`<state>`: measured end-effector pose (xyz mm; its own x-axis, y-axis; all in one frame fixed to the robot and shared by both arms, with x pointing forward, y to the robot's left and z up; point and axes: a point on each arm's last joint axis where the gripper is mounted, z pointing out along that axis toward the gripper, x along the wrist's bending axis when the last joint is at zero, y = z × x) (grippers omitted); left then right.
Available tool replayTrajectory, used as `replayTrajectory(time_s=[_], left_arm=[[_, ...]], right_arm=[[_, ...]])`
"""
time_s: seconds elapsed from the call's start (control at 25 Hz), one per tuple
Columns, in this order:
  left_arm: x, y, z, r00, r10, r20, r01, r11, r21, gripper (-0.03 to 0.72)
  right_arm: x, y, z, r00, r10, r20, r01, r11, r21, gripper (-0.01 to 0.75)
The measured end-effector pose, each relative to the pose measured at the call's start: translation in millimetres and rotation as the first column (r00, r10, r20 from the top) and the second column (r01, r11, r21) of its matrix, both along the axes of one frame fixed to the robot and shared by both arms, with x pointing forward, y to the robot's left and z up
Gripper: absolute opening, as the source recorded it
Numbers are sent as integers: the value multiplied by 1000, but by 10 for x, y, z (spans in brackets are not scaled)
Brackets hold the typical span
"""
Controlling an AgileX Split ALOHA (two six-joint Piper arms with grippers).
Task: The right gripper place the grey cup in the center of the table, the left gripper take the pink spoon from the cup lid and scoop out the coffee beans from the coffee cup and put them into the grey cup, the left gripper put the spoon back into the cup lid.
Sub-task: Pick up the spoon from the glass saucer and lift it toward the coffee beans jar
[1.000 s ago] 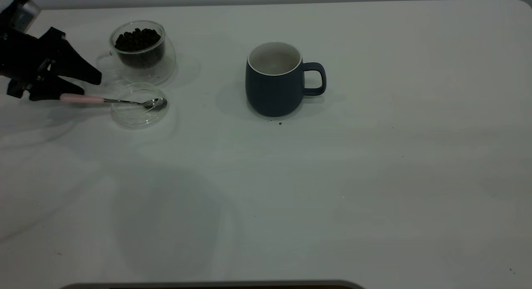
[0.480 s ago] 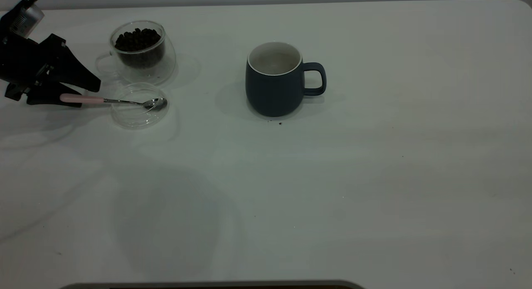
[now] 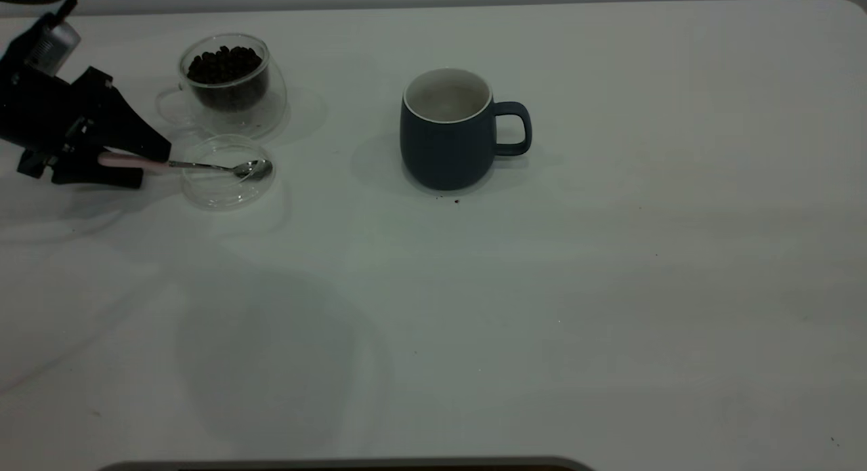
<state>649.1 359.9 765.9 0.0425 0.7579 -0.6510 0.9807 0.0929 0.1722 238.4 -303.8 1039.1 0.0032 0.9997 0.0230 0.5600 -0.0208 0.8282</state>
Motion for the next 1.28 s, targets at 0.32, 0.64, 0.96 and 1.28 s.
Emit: replayTrajectory(time_s=[0.32, 0.64, 0.96, 1.28], left_arm=[[-8, -3, -28, 1000, 1, -6, -1, 1000, -3, 588], [-7, -3, -28, 1000, 2, -5, -2, 1000, -3, 520], [-16, -12, 36, 1000, -3, -11, 3, 998, -61, 226], [-57, 219, 181, 999, 36, -4, -36, 993, -112, 115]], right_arm=[[0, 0, 0, 1000, 0, 0, 0, 1000, 0, 455], [0, 0, 0, 1000, 0, 0, 0, 1000, 0, 455], [0, 0, 0, 1000, 0, 0, 0, 1000, 0, 455], [0, 0, 0, 1000, 0, 0, 0, 1000, 0, 455]])
